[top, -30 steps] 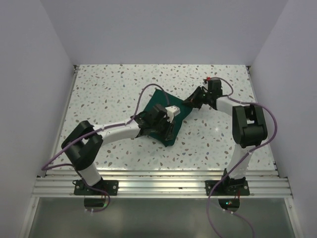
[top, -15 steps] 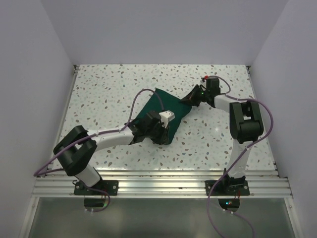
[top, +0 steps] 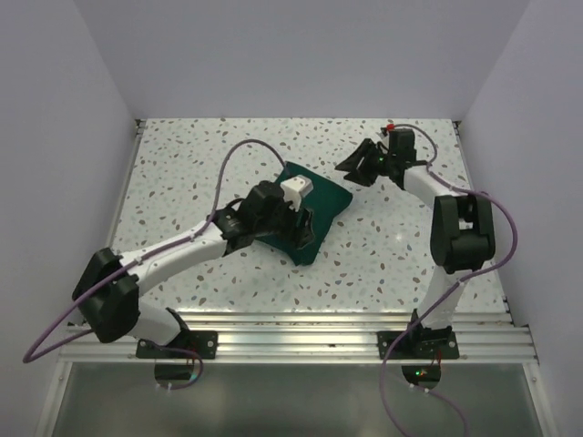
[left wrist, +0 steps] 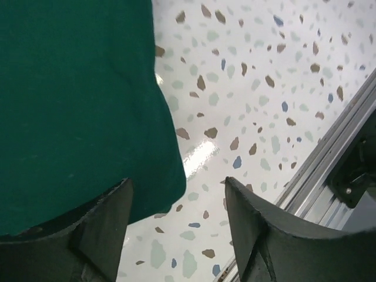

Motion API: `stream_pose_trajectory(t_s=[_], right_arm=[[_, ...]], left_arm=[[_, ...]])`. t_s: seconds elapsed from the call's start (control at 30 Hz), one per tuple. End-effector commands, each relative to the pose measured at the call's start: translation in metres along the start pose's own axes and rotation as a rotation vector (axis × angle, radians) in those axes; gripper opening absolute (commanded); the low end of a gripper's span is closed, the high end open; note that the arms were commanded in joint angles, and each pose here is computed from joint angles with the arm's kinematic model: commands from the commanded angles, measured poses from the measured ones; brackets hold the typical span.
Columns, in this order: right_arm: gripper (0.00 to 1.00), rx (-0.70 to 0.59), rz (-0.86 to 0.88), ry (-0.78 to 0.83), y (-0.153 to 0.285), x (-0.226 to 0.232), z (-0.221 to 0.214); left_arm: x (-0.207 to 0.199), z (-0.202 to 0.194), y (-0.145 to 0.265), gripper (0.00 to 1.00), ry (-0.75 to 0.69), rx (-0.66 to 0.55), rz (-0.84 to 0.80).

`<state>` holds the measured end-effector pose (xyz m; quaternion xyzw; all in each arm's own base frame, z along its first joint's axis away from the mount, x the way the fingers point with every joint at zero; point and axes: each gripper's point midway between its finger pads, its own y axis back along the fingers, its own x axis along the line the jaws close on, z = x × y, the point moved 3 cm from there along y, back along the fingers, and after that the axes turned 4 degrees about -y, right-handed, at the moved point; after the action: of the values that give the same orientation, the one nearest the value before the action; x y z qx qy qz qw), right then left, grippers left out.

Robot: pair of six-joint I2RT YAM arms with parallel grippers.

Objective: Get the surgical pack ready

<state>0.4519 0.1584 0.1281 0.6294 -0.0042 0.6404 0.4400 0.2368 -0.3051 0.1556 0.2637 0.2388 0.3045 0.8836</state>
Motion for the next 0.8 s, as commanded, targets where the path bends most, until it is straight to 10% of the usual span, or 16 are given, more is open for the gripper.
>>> stream_pose_trajectory(t_s=[0.0, 0.23, 0.37, 0.77], right_arm=[[0.54, -0.093, 0.026, 0.071, 0.050, 0.030, 0.010], [0.92, -0.215, -0.120, 0.264, 0.134, 0.020, -0.030], [0.98, -0.289, -0.150, 0.312, 0.173, 0.012, -0.055], [0.98, -0.536, -0.240, 0.482, 0.258, -0.029, -0.110]], left_arm=[[0.015, 0.026, 0.040, 0.69, 0.061, -0.111, 0.054], [0.046, 0.020, 0.101, 0.82, 0.170, -0.241, 0.147], [0.050, 0.017, 0.124, 1.00, 0.182, -0.284, 0.206], [0.076, -0.008, 0.185, 1.00, 0.220, -0.539, 0.437]])
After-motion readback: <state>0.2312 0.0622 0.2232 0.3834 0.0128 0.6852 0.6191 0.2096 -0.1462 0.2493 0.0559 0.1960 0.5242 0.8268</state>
